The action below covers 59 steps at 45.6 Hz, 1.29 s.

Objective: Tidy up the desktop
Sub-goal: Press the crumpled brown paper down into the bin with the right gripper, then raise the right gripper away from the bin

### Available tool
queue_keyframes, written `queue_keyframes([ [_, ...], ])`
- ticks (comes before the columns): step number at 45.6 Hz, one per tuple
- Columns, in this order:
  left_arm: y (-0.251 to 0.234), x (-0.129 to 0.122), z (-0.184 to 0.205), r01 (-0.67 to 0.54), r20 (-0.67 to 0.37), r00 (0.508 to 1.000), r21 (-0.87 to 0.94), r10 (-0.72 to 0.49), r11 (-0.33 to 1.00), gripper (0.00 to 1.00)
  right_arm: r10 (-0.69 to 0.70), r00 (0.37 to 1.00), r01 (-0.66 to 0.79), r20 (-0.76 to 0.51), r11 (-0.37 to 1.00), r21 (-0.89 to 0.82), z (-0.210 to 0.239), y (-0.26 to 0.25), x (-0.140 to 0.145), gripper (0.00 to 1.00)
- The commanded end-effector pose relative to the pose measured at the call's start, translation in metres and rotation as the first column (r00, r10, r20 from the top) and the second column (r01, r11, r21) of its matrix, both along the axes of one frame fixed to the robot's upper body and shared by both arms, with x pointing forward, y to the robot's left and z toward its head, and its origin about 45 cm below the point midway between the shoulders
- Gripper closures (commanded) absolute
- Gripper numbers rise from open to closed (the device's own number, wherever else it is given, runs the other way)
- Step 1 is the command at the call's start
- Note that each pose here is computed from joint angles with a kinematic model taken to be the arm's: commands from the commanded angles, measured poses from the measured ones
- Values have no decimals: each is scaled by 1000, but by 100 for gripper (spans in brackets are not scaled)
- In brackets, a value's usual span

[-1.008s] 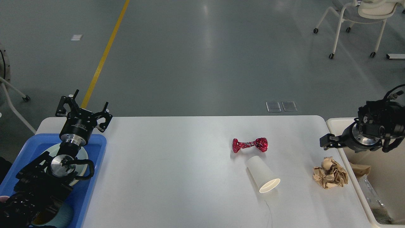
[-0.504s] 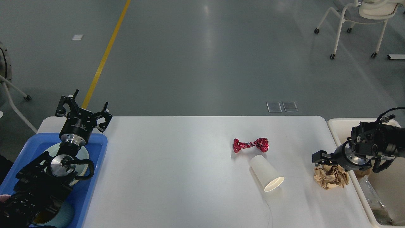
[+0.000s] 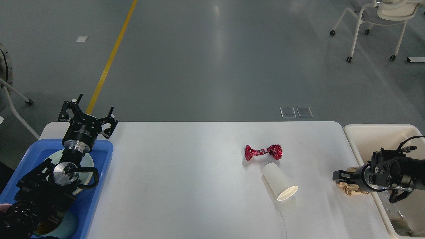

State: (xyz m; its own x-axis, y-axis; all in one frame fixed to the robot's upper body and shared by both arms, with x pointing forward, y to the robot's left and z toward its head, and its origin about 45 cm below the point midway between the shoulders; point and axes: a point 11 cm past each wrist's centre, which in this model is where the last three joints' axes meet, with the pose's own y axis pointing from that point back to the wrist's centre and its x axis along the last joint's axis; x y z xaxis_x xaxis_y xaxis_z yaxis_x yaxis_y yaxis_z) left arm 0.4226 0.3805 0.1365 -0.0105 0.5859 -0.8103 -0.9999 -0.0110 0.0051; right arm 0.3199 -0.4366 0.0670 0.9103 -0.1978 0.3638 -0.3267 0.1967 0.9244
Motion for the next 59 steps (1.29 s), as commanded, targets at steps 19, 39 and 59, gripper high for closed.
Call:
queue_keyframes([
  [19, 0, 0, 0, -1, 0, 1000, -1, 1, 1000, 1, -73, 997, 73, -6, 993, 89, 90, -8, 25, 100],
  [39, 0, 0, 0, 0, 0, 1000, 1, 0, 1000, 1, 172, 981, -184, 89, 970, 156, 408, 64, 23, 100],
  [59, 0, 0, 0, -1, 0, 1000, -1, 1, 1000, 1, 245, 955, -271, 168, 950, 156, 482, 88, 4, 100],
])
